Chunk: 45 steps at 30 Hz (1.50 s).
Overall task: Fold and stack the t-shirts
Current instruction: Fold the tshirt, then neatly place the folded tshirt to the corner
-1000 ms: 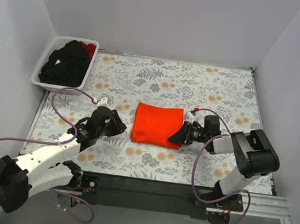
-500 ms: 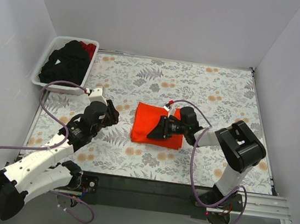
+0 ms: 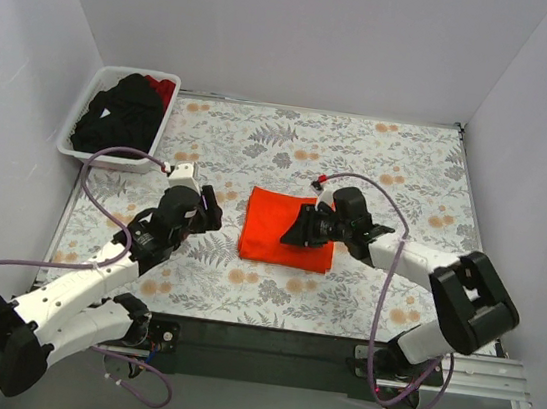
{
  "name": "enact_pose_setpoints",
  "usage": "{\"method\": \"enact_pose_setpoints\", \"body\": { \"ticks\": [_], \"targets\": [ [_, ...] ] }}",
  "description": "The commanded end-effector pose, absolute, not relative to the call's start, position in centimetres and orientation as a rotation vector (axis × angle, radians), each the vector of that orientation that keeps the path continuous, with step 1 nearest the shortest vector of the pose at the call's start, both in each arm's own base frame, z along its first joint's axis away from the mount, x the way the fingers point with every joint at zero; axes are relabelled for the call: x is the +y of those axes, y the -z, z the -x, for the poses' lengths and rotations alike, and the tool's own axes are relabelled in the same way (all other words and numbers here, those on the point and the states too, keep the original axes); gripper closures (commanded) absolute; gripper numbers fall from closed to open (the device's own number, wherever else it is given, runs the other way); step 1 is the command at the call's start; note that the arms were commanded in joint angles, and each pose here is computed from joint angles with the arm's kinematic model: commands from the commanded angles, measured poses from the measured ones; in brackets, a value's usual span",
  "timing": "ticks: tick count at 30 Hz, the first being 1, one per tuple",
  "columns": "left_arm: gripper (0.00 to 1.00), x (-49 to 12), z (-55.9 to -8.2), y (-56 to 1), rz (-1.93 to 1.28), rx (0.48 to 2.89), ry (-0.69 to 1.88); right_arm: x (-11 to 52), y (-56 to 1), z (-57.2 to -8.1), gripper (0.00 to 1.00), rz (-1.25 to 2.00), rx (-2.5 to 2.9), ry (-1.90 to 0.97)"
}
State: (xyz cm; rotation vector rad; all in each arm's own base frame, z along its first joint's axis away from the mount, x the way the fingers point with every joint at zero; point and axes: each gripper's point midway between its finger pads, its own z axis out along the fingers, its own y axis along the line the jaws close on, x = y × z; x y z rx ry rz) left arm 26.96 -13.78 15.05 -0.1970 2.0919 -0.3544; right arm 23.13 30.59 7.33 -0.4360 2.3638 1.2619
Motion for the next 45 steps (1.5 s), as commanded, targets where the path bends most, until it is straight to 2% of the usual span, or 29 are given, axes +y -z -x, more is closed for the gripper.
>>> {"method": "enact_pose_setpoints", "body": {
  "ticks": [1,4,8,9,11,15,25,36,40,41,42,45],
  "targets": [
    [0.44,-13.4,-27.5,-15.6,0.18,2.072,0.326,25.1,-7.2,-24.7,0.52,0.375,2.458,-0.793],
    [0.32,-12.8,-27.5,-16.0,0.185,2.057,0.299,21.4,-7.3,-24.8,0.46,0.285,2.491,-0.584],
    [0.21,-11.3,-27.5,-16.7,0.197,2.019,0.227,18.9,-7.5,-24.5,0.4,0.217,2.508,-0.519],
    [0.18,-10.6,-27.6,-17.0,0.21,2.005,0.186,18.6,-7.5,-24.5,0.32,0.21,2.505,-0.51],
    [0.1,-9.7,-27.5,-17.5,0.217,1.989,0.139,18.4,-7.8,-24.6,0.27,0.205,2.49,-0.514],
    [0.04,-9.2,-27.4,-18.0,0.221,1.967,0.121,18.9,-7.6,-24.8,0.27,0.228,2.507,-0.54],
    [0.04,-9.6,-27.2,-17.6,0.217,1.977,0.149,20.1,-4.6,-25.4,0.35,0.194,2.592,-0.564],
    [0.04,-9.5,-27.2,-17.9,0.226,1.969,0.163,21.6,-3.2,-25.4,0.59,0.258,2.638,-0.642],
    [0.04,-9.5,-27.2,-17.8,0.227,1.972,0.17,20.7,-3.4,-27.2,0.82,0.23,2.618,-0.6],
    [0.04,-9.5,-27.2,-17.8,0.226,1.973,0.172,20.4,-3.6,-27.9,0.92,0.216,2.609,-0.6],
    [0.04,-9.4,-27.2,-17.8,0.228,1.972,0.169,19.4,-3.5,-28.7,0.96,0.177,2.61,-0.587],
    [0.04,-9.4,-27.2,-17.6,0.228,1.978,0.166,17.2,-3.6,-31.3,0.99,0.13,2.59,-0.549]
  ]
}}
